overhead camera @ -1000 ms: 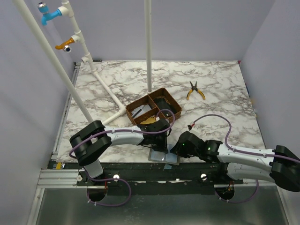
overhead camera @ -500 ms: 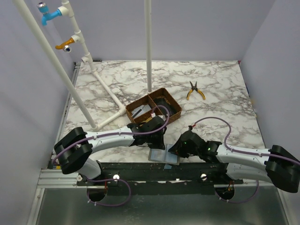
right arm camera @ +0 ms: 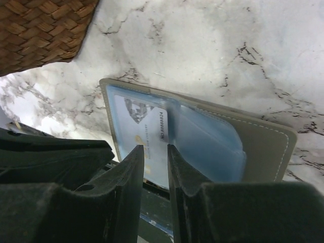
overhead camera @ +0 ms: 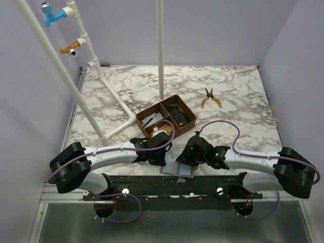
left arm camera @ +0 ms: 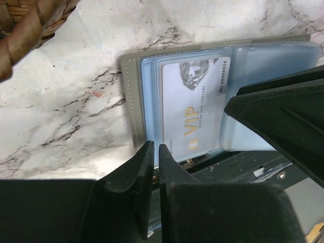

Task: Take the credit cards out of the card holder
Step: Remove the credit card from the card holder.

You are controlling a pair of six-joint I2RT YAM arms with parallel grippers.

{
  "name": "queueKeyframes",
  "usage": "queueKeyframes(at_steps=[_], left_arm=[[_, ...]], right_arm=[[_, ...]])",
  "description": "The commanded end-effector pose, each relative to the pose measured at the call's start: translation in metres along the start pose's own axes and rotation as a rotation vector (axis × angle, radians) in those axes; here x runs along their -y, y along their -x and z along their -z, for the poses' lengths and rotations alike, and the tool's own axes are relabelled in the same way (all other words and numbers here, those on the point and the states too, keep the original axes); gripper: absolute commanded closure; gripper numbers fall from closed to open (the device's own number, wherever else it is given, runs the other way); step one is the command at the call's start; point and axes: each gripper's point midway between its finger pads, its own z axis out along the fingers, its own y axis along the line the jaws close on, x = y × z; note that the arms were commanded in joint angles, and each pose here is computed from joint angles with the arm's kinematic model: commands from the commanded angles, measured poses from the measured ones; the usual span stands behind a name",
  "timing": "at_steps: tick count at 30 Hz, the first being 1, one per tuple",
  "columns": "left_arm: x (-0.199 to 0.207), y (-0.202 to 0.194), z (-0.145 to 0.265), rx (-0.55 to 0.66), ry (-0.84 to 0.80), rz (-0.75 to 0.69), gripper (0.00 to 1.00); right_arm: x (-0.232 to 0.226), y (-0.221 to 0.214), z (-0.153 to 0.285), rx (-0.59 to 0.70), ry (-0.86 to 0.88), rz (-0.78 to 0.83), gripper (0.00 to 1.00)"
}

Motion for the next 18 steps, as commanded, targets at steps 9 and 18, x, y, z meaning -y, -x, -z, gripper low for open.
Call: queueKeyframes(at_steps=[9,18], left_arm=[[-0.002,0.002,-0.014,0.019,-0.011,-0.026,0.89],[-0.001,-0.009,-0.025,-0.027,-0.032,-0.007,0.9]], right_arm=[[0.022,-0.016,-0.009,-0.051,-0.017,-0.025,0.7],[0.03,-0.018,-0.012,-0.042,0.013,-0.035,0.71]])
